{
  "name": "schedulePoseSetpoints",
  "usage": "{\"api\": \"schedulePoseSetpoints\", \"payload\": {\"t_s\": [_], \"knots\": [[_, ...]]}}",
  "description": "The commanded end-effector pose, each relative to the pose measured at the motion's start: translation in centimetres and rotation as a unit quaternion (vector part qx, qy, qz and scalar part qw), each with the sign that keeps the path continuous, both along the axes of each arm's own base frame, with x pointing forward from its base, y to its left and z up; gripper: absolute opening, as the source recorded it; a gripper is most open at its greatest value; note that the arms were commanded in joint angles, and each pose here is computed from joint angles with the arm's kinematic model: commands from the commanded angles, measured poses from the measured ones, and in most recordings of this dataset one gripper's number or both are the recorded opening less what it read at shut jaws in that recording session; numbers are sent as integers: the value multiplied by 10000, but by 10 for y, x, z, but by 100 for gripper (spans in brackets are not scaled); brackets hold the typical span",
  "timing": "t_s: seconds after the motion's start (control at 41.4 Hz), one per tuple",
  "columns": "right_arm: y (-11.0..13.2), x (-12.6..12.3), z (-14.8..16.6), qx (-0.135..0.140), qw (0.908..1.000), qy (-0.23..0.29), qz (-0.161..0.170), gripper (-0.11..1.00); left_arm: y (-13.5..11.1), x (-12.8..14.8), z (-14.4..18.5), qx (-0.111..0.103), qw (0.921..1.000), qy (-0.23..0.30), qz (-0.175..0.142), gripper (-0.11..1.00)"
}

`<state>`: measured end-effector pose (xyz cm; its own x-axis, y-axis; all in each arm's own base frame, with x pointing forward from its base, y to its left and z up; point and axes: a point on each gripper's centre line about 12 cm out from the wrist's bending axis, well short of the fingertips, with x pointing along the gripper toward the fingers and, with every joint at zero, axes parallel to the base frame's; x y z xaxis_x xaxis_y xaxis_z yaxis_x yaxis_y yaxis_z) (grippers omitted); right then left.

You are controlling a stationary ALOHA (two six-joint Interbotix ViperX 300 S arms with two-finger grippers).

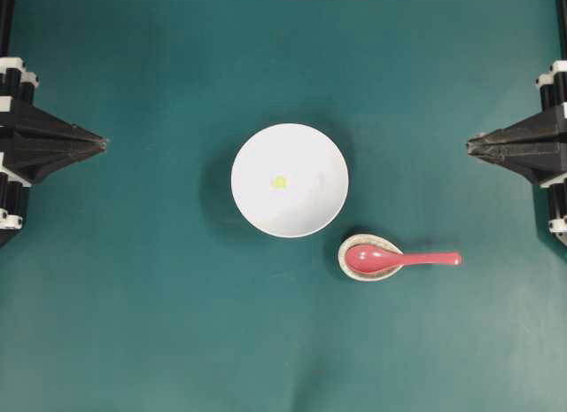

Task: Scoop the yellow hexagonal prism block from the bowl with a spoon using the right arm.
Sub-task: 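Move the right gripper toward the pink spoon handle on the rest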

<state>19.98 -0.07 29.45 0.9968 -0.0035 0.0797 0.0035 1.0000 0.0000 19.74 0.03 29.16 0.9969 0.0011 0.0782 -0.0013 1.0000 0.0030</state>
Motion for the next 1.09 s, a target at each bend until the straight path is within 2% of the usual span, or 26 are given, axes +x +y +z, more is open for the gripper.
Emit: {"api": "schedulePoseSetpoints", "payload": {"t_s": [0.0,0.048,0.218,0.459,0.532,0.653,0.701,0.75,1.064], "knots": [[0,1,7,22,10000,-92,-8,0,1,4,3,15,10000,31,16,0],[0,1,10,30,9999,-138,-7,0,1,2,7,23,10000,-61,14,2],[-1,0,14,30,9998,-192,-15,0,1,0,9,23,10000,-77,14,-1],[0,2,7,99,9999,76,-8,2,1,1,7,22,10000,23,15,0],[-1,2,7,183,9998,99,-9,16,1,1,7,15,10000,15,15,-1],[-1,3,3,245,9996,167,-6,51,1,1,7,15,10000,23,15,0],[-1,4,2,245,9995,175,-7,59,1,1,7,15,10000,23,15,-1],[-1,5,0,268,9994,229,-9,61,1,1,7,15,10000,23,15,0],[2,26,-32,444,9979,475,37,57,1,1,7,15,10000,23,16,-1]]}}
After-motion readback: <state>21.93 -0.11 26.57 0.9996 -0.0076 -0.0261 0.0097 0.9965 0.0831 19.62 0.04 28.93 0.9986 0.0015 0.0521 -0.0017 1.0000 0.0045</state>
